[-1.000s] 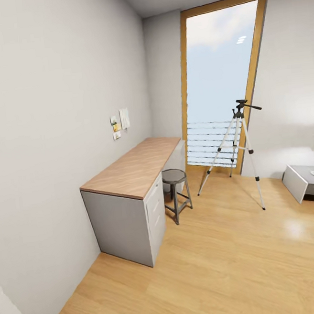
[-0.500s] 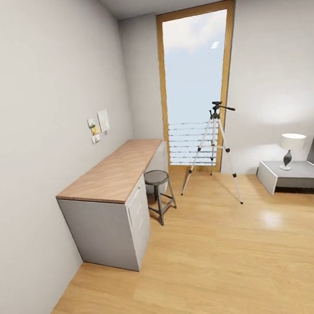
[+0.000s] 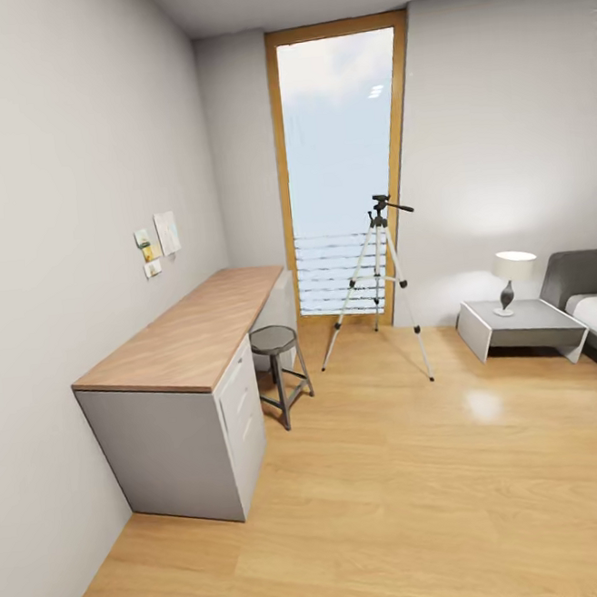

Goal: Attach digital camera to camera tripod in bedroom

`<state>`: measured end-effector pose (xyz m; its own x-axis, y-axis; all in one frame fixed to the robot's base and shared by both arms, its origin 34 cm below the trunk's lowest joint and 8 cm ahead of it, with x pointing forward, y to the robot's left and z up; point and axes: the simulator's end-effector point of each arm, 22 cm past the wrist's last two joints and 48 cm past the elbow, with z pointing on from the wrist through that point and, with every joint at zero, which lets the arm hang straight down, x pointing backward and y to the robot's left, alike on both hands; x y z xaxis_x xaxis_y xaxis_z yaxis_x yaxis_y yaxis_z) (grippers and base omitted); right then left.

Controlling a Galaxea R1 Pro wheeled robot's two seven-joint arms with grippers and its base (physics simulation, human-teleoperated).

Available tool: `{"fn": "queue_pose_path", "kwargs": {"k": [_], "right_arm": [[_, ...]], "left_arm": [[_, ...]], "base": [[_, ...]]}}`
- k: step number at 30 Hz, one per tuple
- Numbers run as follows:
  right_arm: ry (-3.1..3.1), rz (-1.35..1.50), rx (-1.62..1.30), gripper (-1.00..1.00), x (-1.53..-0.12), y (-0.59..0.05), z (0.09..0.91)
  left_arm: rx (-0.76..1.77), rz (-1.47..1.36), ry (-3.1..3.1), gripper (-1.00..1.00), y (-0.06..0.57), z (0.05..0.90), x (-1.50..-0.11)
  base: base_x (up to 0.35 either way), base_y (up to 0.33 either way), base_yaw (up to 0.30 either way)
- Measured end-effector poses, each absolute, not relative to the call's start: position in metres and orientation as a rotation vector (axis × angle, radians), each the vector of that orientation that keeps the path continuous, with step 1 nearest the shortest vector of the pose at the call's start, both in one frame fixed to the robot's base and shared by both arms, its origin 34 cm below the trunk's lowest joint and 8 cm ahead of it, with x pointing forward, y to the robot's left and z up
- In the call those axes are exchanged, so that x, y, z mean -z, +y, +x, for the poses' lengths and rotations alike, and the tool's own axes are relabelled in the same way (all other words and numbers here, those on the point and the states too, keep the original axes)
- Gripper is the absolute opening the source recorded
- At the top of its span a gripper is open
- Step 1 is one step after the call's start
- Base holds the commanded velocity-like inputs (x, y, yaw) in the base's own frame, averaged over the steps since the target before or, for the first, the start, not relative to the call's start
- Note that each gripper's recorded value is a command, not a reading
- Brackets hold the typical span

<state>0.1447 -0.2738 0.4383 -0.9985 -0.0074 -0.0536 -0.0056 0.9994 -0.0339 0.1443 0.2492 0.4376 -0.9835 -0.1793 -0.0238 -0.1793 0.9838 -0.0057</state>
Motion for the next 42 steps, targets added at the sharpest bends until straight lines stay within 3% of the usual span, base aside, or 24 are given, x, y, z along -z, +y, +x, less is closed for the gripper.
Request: {"fn": "queue_pose_path", "kwargs": {"k": [11, 27, 42], "right_arm": [[3.086, -0.005, 0.055, 1.00, -0.4383, -0.2745, 0.1451], [3.084, -0.013, 0.053, 1.00, -0.4383, -0.2736, 0.1454], [3.084, -0.003, 0.046, 1.00, -0.4383, -0.2703, 0.1453]], "left_arm": [[0.005, -0.282, 3.105, 1.00, 0.2493, 0.1443, -0.4375], [0.006, -0.281, 3.106, 1.00, 0.2493, 0.1440, -0.4376], [0.013, -0.273, 3.107, 1.00, 0.2481, 0.1440, -0.4376]], "base": [[-0.264, 0.126, -0.011], [-0.207, 0.273, 0.000], [-0.008, 0.248, -0.099]]}}
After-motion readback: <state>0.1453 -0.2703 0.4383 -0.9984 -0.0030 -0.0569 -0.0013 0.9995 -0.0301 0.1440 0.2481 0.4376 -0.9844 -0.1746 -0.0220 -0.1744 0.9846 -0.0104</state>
